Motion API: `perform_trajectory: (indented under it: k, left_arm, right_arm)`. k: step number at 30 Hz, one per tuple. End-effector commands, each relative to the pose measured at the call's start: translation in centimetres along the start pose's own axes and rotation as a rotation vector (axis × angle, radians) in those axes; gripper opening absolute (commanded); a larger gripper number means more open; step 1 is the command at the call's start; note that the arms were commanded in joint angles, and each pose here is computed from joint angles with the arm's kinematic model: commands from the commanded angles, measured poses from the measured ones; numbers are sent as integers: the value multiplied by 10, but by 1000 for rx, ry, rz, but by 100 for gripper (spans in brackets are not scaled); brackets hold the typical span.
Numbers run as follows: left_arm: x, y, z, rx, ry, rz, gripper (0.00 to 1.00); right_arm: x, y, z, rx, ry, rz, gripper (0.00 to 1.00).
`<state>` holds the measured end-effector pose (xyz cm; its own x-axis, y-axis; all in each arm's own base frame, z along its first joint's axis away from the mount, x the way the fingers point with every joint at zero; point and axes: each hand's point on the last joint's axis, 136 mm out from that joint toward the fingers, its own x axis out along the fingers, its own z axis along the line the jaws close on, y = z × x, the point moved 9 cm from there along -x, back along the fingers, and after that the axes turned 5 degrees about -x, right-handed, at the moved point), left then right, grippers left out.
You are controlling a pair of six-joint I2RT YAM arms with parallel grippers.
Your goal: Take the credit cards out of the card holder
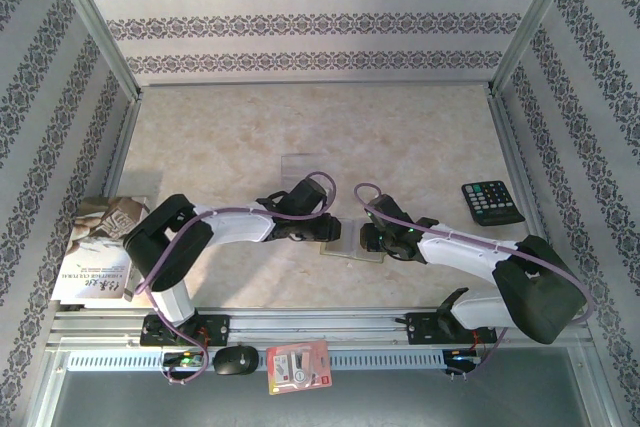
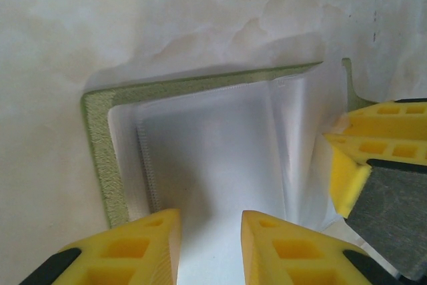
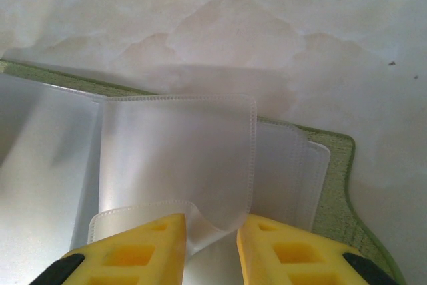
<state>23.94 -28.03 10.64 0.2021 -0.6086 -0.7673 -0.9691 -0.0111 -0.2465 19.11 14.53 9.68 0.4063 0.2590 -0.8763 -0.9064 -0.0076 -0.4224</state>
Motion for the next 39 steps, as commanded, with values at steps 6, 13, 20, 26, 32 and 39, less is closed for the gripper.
perform_trajectory:
  k: [6, 13, 20, 26, 32, 39]
  left_arm:
    - [18, 3, -22, 37, 108, 47, 29]
    - [19, 4, -28, 37, 144, 56, 29]
    - [21, 5, -25, 28, 139, 54, 29]
    - [22, 4, -25, 26, 144, 53, 29]
    - [22, 5, -25, 25, 142, 56, 29]
    - [21, 3, -26, 27, 145, 57, 29]
  right_arm:
    - [11, 18, -11, 19, 18, 94, 30]
    - [-2, 8, -6, 9, -31, 28, 43]
    - [-38, -4, -5, -29, -55, -85, 56]
    - [-39, 10, 2, -44, -180, -52, 59]
    - [-29, 21, 12, -120, -187, -37, 63]
    - [-19, 22, 14, -120, -156, -51, 64]
